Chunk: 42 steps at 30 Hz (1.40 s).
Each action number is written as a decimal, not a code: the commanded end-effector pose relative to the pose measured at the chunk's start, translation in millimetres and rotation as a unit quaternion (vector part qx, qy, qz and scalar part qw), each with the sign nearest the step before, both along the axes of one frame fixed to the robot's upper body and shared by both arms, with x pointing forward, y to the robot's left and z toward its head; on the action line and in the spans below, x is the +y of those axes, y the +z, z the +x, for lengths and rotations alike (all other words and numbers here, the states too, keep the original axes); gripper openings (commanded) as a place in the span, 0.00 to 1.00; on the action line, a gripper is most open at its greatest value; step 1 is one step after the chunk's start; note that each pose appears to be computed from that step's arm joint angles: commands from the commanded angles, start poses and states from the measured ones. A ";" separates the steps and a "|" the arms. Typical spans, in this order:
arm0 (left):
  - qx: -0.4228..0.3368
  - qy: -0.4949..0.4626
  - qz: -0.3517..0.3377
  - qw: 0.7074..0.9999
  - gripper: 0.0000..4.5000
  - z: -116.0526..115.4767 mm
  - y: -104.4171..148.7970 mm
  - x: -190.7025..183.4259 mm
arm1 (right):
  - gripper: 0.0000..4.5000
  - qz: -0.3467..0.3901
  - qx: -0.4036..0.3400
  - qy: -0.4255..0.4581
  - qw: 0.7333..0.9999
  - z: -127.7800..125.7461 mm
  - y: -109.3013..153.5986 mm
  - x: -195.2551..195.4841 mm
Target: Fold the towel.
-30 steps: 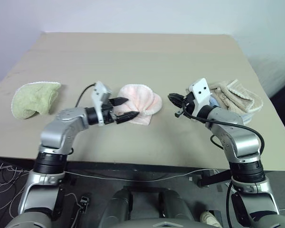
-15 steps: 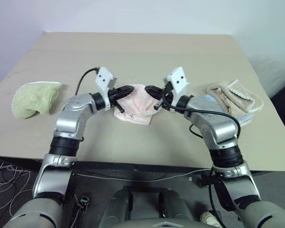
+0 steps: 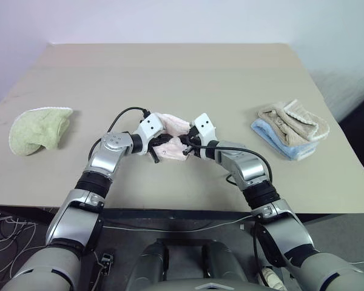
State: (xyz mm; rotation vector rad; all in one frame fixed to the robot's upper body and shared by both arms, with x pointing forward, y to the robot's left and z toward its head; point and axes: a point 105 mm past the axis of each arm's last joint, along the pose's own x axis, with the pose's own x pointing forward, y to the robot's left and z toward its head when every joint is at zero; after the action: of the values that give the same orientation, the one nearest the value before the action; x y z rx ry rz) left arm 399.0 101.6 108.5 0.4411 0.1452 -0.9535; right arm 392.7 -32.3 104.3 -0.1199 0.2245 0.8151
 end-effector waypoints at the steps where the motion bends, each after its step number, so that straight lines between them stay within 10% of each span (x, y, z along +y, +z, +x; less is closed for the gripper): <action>1: 0.013 0.032 -0.065 0.997 0.00 -0.8 4.1 11.5 | 0.00 0.011 -0.050 0.010 0.999 -2.0 22.8 -2.1; 6: -0.011 0.049 -0.247 0.968 0.00 -10.7 70.1 32.2 | 0.00 0.022 -0.113 0.022 0.993 -18.6 58.0 -15.8; 13: 0.084 0.097 -0.287 0.949 0.00 -23.5 65.7 79.3 | 0.00 0.021 -0.139 -0.002 0.990 -34.8 77.7 -40.4; 27: 0.315 0.058 -0.333 0.887 0.99 -34.1 22.9 74.5 | 0.00 0.025 -0.146 -0.019 0.989 -38.8 82.7 -42.0; 42: 0.378 0.035 -0.336 0.862 0.91 -21.6 5.7 10.1 | 0.00 0.013 -0.145 0.028 0.989 -73.6 83.9 -51.2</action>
State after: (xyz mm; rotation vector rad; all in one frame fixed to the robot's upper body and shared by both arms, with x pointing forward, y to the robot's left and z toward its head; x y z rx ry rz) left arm 378.1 116.2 113.9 -0.5831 0.5104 -0.9914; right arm 329.2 -84.4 172.6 -0.2155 -0.0031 0.8077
